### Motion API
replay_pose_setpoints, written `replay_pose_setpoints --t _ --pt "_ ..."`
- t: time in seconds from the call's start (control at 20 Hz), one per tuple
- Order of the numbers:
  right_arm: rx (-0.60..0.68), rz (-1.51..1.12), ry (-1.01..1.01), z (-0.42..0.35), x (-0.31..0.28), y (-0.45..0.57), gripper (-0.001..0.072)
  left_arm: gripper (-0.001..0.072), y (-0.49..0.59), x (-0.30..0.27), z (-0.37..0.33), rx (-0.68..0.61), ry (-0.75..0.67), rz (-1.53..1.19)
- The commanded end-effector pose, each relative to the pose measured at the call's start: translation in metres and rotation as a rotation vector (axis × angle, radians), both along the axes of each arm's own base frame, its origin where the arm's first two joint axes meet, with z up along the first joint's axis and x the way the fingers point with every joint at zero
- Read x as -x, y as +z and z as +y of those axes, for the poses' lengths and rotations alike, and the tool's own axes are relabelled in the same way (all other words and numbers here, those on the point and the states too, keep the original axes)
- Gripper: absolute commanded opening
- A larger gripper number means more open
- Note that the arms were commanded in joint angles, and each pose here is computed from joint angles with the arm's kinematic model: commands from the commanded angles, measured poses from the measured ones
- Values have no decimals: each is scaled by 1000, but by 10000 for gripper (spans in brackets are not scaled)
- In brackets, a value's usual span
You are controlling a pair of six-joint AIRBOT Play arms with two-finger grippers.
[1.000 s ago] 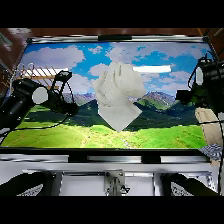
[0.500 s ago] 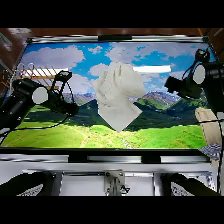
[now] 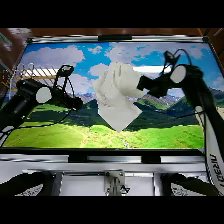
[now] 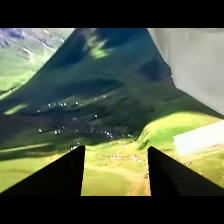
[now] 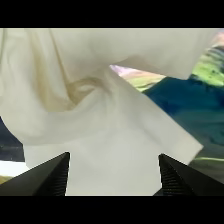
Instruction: Fold the shirts.
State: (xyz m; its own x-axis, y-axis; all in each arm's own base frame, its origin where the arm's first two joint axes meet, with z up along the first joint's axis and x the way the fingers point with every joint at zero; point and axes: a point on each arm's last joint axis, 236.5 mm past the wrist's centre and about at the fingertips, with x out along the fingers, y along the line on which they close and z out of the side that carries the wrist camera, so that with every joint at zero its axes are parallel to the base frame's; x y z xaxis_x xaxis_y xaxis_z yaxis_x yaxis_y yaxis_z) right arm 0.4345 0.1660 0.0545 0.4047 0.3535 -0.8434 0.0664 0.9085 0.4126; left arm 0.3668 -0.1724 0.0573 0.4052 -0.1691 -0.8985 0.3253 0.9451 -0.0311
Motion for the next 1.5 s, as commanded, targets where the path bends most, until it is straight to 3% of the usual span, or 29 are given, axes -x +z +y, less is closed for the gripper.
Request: replay_pose_setpoints --t 0.0,0.25,0.6,0.65,0.7,0.75,0.8,0.9,1.05,1.15,1.2,1.45 --pt "-9 -28 114 53 -5 -28 662 461 -7 -25 6 -25 22 -64" --pt "-151 -46 72 125 -21 -66 664 462 -23 -32 20 -24 95 -21" --pt "-228 22 -64 137 -34 -108 663 462 -14 -32 17 41 136 -23" --pt "-251 27 -100 138 -38 -110 591 462 -13 -32 13 59 137 -24" --pt "-259 32 -119 138 -39 -111 246 461 -12 -33 11 72 137 -28" --pt "-253 36 -116 135 -39 -111 94 462 -11 -34 10 75 137 -32" --pt "-228 51 -90 131 -34 -111 91 461 -9 -35 10 76 137 -36" --pt "-55 111 23 97 -9 -117 90 462 -2 -37 9 84 137 -52" --pt "382 210 149 -6 30 -106 89 465 12 -44 2 119 136 -86" --pt "575 241 229 -57 45 -82 89 501 17 -49 -11 182 136 -99" --pt "617 270 277 -71 55 -74 89 552 18 -50 -19 212 126 -102" --pt "770 371 340 -118 84 -45 89 554 4 -48 -63 332 35 -51"
